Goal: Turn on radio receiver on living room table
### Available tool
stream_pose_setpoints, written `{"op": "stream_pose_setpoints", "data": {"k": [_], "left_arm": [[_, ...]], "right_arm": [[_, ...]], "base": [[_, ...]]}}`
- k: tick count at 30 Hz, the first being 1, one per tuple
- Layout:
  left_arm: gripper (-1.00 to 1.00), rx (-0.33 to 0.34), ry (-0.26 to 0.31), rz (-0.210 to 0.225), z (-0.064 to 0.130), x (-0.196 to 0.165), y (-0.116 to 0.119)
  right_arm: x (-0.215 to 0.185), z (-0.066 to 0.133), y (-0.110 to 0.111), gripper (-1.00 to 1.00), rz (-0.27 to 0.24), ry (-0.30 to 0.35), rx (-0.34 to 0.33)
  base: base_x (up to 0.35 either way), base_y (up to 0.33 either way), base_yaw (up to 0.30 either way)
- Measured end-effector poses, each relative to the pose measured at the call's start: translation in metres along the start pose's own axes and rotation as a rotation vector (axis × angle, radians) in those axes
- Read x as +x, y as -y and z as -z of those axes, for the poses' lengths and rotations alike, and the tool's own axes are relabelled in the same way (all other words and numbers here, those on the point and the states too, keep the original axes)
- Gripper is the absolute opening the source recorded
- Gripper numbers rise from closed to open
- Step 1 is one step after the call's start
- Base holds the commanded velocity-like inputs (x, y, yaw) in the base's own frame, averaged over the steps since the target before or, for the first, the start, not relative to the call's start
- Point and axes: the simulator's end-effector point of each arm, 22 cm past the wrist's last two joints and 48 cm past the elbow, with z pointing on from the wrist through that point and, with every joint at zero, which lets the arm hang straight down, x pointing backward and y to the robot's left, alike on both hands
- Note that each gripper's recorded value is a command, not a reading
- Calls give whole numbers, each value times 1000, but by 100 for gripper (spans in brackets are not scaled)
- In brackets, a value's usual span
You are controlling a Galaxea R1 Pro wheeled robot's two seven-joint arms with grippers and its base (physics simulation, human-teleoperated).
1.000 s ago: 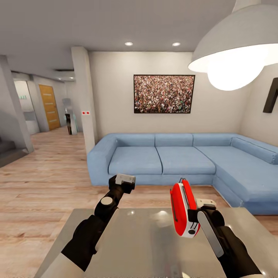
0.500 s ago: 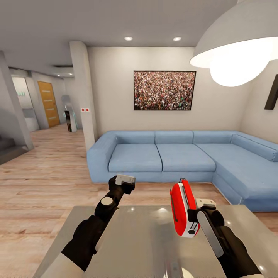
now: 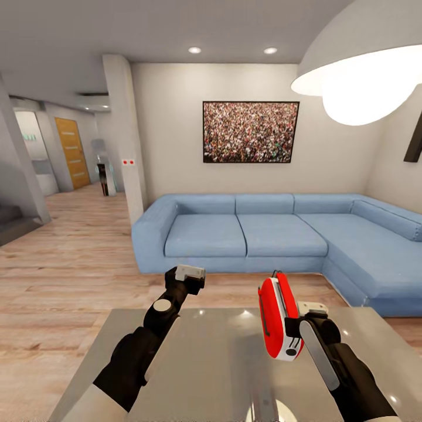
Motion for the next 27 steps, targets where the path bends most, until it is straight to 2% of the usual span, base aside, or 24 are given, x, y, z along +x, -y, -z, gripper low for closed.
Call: {"op": "stream_pose_setpoints", "data": {"k": [9,16,27], "left_arm": [[100,-1,-16,4,-4,9,-1],[100,-46,-50,41,-10,24,-25],[100,-50,-83,46,-15,42,-27]], "right_arm": [[5,-5,-1,-100,2,-14,1],[10,-10,-1,-100,5,-27,3],[16,-17,-2,-100,9,-46,4]], "base": [[0,0,0],[0,0,0],[0,0,0]]}}
